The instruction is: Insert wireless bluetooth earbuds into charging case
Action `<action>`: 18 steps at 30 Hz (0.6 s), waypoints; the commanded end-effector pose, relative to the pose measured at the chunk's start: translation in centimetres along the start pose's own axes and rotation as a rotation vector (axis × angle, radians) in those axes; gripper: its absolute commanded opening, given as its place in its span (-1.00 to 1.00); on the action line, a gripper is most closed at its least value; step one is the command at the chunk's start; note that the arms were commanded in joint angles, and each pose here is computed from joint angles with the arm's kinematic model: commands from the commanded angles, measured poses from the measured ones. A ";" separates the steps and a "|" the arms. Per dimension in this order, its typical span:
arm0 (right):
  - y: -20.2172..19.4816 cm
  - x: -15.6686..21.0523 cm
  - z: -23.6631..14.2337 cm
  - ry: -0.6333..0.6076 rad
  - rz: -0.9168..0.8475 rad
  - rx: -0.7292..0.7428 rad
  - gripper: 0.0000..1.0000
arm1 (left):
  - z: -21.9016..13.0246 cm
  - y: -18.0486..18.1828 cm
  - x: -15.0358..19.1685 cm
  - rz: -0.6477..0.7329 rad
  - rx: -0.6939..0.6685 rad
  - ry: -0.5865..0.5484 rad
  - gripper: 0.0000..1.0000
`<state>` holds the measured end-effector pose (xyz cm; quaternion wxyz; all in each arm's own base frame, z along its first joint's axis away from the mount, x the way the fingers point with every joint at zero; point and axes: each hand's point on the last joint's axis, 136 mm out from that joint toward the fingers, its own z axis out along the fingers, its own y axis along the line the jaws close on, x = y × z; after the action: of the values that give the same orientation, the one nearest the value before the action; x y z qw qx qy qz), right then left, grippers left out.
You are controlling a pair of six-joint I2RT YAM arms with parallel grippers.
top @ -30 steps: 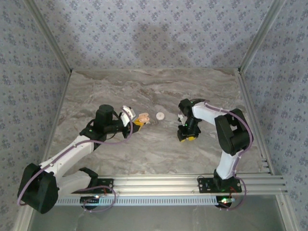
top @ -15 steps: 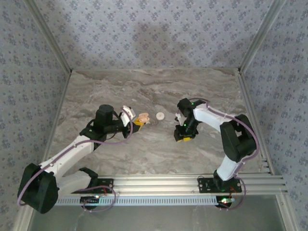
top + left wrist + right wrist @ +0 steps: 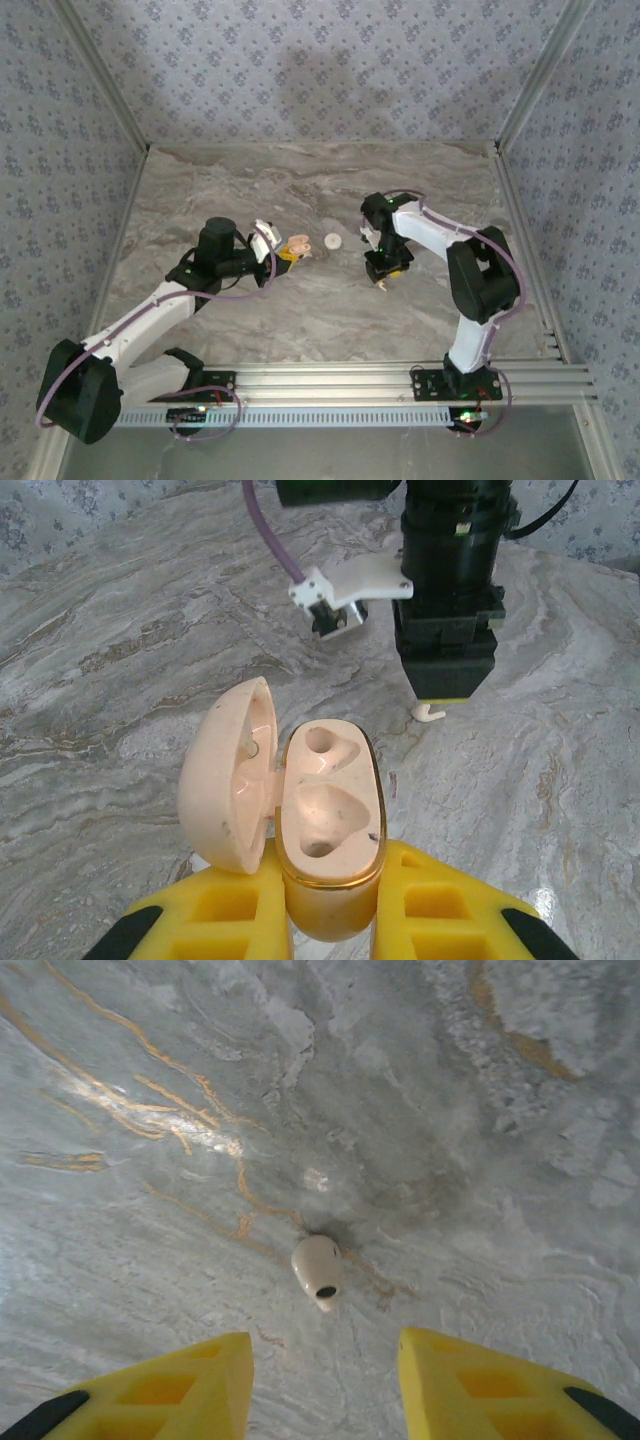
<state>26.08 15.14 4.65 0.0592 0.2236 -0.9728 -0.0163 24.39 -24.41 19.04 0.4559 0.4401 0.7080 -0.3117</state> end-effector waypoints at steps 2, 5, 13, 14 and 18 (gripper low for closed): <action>0.7 -0.5 0.5 0.033 -0.083 -0.001 -0.11 | -0.7 0.2 -2.4 0.041 -0.006 -0.052 -0.70; 0.9 -0.6 1.2 0.049 -0.096 -0.001 -0.13 | -0.7 0.1 -2.4 0.040 -0.006 -0.049 -0.70; 0.8 -0.2 2.5 0.100 -0.110 0.012 -0.21 | -0.7 0.2 -2.3 0.041 -0.006 -0.047 -0.71; 0.8 -0.2 2.6 0.105 -0.109 0.015 -0.22 | -0.7 0.2 -2.3 0.039 -0.006 -0.045 -0.70; 0.7 0.0 2.8 0.111 -0.106 0.022 -0.26 | -0.7 0.2 -2.3 0.040 -0.006 -0.046 -0.70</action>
<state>25.59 15.97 1.81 0.1017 0.2658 -0.9586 -0.0062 24.39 -24.41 19.03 0.4558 0.4402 0.7080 -0.3116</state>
